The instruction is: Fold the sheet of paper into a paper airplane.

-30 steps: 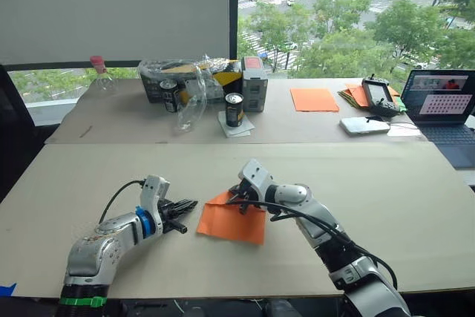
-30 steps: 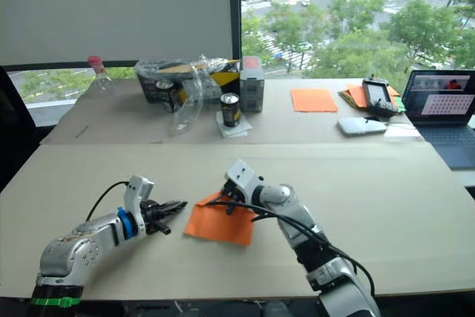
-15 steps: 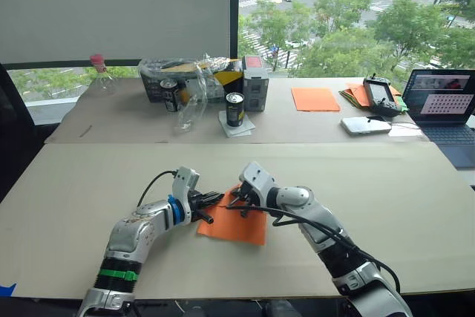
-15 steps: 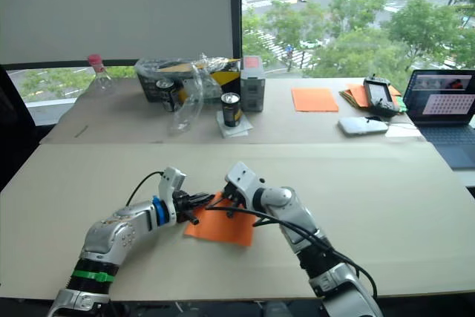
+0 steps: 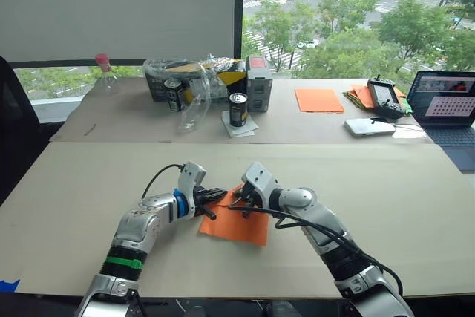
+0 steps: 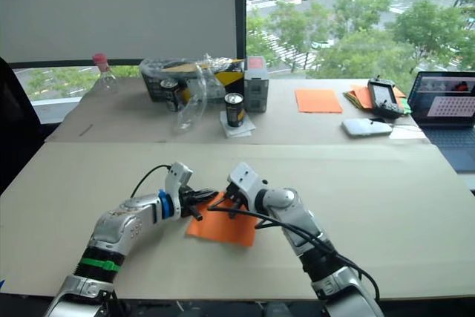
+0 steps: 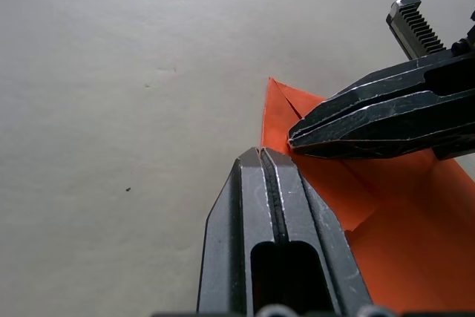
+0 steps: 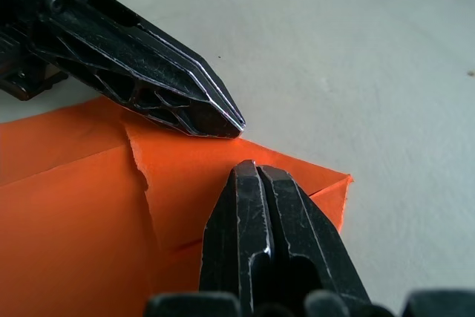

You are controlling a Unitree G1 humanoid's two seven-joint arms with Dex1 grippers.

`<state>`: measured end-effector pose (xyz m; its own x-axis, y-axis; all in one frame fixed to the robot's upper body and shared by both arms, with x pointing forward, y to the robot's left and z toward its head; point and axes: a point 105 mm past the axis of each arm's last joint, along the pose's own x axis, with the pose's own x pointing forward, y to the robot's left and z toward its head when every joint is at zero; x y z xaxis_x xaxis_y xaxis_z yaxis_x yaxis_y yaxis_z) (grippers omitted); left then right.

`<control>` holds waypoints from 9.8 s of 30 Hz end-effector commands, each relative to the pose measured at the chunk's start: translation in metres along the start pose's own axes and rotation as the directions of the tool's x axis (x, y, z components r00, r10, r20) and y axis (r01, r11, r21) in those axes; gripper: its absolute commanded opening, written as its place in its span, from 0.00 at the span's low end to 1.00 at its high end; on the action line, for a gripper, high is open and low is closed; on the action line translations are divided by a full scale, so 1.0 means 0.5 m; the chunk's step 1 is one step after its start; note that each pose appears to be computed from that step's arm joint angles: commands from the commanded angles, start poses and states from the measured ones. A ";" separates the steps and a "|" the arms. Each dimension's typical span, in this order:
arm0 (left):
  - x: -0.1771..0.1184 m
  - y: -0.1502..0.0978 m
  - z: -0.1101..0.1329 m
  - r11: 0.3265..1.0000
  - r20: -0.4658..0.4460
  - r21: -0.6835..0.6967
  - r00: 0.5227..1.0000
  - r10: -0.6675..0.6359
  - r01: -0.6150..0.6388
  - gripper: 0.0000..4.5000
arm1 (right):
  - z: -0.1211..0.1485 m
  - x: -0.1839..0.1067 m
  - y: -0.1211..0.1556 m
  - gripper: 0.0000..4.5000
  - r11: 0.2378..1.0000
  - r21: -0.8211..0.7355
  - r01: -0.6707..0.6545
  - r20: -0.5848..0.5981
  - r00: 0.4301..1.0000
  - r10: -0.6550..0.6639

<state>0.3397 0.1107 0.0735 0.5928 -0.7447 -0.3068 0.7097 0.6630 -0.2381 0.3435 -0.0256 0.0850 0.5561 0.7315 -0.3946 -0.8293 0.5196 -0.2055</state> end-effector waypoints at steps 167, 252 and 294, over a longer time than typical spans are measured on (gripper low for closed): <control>0.073 -0.053 -0.014 0.865 -0.174 0.427 0.963 -0.206 0.263 0.00 | 0.004 -0.157 0.005 0.00 0.981 0.153 -0.119 0.027 0.993 0.116; -0.002 -0.039 -0.001 0.939 -0.099 0.320 0.990 -0.097 0.124 0.00 | 0.059 -0.054 -0.094 0.00 0.988 -0.077 0.131 0.295 0.950 -0.103; 0.000 -0.049 0.003 0.927 -0.081 0.352 0.991 -0.106 0.128 0.00 | -0.048 -0.038 0.004 0.00 0.974 -0.180 -0.138 0.132 0.978 0.162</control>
<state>0.3236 0.0960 0.0783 0.4853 -0.7979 -0.3575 0.8638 0.5009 0.0545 0.3362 -0.0468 0.0789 0.4392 0.8567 -0.2706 -0.8791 0.3477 -0.3260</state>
